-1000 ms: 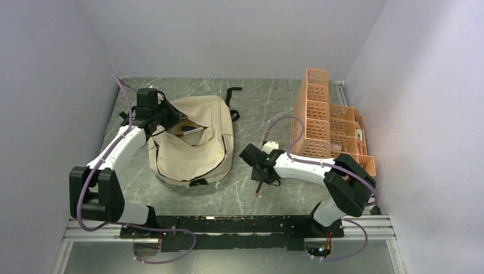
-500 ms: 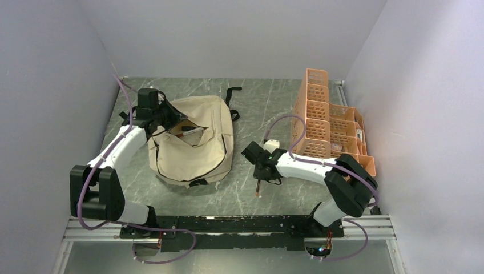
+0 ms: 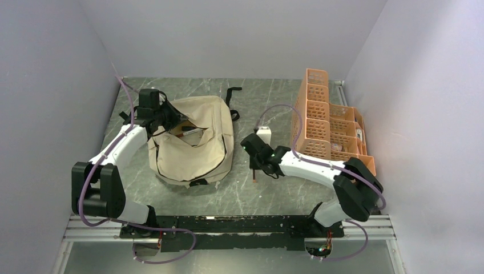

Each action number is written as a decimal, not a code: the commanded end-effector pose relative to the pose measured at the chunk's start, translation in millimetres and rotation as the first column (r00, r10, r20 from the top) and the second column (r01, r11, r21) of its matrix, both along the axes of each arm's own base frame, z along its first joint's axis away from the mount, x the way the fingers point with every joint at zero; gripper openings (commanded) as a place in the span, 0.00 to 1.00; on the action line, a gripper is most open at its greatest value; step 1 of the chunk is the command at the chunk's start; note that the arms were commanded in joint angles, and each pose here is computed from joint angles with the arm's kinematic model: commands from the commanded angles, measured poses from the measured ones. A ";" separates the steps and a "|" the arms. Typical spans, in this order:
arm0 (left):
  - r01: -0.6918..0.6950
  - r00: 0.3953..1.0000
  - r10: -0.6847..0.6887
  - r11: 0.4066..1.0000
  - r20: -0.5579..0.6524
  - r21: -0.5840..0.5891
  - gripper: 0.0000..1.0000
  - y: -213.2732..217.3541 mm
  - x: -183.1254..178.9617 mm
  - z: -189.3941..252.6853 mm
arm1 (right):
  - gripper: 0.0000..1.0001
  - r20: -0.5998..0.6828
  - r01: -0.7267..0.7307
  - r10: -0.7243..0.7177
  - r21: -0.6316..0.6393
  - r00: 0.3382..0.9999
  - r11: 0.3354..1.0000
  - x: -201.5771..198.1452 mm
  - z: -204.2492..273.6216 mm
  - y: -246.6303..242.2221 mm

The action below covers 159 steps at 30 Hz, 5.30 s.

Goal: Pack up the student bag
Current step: Pick up the stationery from the center of the board, then place the stationery in the student bag, then adjust the student bag at the center of the board.

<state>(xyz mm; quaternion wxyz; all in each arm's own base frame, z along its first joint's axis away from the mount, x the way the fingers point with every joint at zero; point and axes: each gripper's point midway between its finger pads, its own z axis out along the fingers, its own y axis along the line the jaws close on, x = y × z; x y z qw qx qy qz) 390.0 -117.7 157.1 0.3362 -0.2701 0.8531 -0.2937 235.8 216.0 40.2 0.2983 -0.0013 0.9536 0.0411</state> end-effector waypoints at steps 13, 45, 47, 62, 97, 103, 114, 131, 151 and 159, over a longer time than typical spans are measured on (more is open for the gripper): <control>0.017 0.995 -0.017 1.000 0.096 0.000 0.05 1.3 6.6 30.7 | 0.00 0.789 -0.606 0.406 -0.053 0.462 0.793 88.5 212.9 126.5; 0.112 0.972 -0.098 0.992 0.212 -0.058 0.05 -14.7 -2.4 64.6 | 0.00 0.430 -0.559 0.494 -0.817 -0.756 -0.144 26.5 157.2 266.6; 0.115 0.972 -0.100 0.992 0.213 -0.059 0.05 -15.1 -2.6 65.0 | 0.00 0.417 -0.552 0.502 -0.821 -0.757 -0.150 31.3 151.9 269.7; 0.124 0.972 -0.108 0.990 0.208 -0.066 0.05 -16.9 -2.9 66.0 | 0.00 0.332 -0.479 0.642 -0.875 -0.691 -0.064 82.7 134.7 282.2; 0.116 0.973 -0.101 0.991 0.206 -0.063 0.05 -15.8 -1.8 66.8 | 0.16 0.208 -0.357 0.925 -0.930 -0.317 0.087 165.0 105.7 269.9; 0.117 0.973 -0.101 0.991 0.205 -0.065 0.05 -16.0 -2.4 66.7 | 0.31 0.216 -0.376 0.921 -0.923 -0.324 0.084 161.7 104.0 271.5; 0.114 0.974 -0.099 0.992 0.203 -0.063 0.05 -15.3 -3.9 65.1 | 0.34 0.245 -0.417 0.892 -0.906 -0.380 0.072 132.7 112.5 271.3; 0.140 0.966 -0.135 0.990 0.219 -0.006 0.05 -13.6 0.5 62.6 | 0.31 0.701 -0.712 0.596 -0.641 -0.391 0.287 4.7 211.6 225.6; 0.018 0.986 -0.071 0.946 0.153 0.323 0.59 45.0 -32.2 57.9 | 0.36 0.843 -0.605 0.324 0.002 0.428 0.796 84.2 239.0 189.7; -0.155 0.988 0.143 0.908 0.060 0.389 0.57 87.7 -60.4 31.1 | 0.38 0.729 -0.488 0.312 0.033 0.609 0.872 123.1 214.9 208.6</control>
